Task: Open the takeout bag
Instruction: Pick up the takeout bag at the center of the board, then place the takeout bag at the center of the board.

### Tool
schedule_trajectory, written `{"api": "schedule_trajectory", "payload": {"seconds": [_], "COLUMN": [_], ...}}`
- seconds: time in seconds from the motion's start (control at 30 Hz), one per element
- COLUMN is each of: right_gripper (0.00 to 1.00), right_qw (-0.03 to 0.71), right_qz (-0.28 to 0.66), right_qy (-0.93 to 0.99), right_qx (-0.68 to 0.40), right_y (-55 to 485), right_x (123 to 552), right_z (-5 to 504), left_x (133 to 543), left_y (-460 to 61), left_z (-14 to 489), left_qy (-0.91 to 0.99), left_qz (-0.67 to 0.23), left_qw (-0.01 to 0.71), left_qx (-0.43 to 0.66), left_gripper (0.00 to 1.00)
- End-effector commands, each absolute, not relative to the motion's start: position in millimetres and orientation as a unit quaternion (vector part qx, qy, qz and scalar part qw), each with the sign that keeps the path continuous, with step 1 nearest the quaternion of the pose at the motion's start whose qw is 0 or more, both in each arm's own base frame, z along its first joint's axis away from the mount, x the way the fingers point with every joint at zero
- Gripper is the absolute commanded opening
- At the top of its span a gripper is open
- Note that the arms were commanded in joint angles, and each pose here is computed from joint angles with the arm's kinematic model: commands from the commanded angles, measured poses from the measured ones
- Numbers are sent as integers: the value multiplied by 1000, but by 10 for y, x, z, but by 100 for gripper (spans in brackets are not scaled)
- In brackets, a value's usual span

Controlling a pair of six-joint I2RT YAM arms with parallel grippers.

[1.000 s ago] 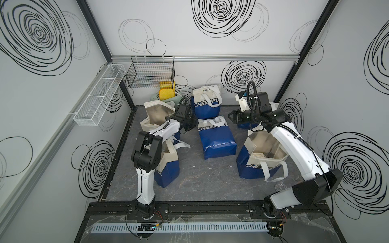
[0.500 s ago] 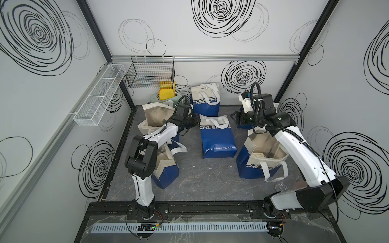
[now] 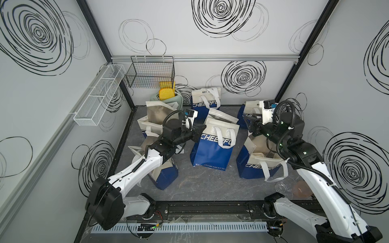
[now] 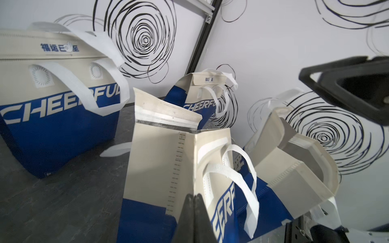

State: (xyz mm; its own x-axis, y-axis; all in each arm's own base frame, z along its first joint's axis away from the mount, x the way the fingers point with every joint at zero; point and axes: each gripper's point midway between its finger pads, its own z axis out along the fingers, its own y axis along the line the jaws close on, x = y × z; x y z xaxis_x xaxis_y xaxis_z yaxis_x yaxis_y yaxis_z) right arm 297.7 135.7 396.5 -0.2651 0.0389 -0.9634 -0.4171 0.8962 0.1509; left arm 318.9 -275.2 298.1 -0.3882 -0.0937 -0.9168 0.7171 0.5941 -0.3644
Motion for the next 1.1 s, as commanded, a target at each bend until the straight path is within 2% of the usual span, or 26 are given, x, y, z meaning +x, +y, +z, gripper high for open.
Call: {"api": "schedule_trajectory", "payload": {"seconds": [0.0,0.3,0.53,0.6,0.77,0.83,0.97,1.07], "right_gripper": [51,51,49,53,57,58,62,69], "right_qw": [616,607,593,565,414,391,456,492], "right_qz": [191,227,255,280,320,320,287,279], "right_qy": [751,743,746,763,841,849,814,782], "right_qx": [-138,-166,-165,-145,-141,-156,-218,-260], "right_y": [1369,1457,1494,1526,1808,1878,1851,1854], "right_x": [2943,2664,2493,2477,2559,2594,2612,2533], "right_z": [4108,4157,4094,4038,3743,3741,3927,3986], "left_x": [2943,2340,2035,2000,1949,1896,1755,1689], "left_y": [-2734,-2655,-2635,-2612,-2566,-2565,-2563,-2514], "left_z": [2973,2718,2553,2575,2720,2766,2853,2911], "left_qy": [711,719,731,730,718,709,684,669], "left_qz": [-365,-352,-329,-322,-295,-283,-279,-279], "left_qw": [550,554,556,564,594,607,627,640], "left_qx": [242,227,219,213,211,223,248,254], "left_gripper": [0,0,0,0,0,0,0,0]}}
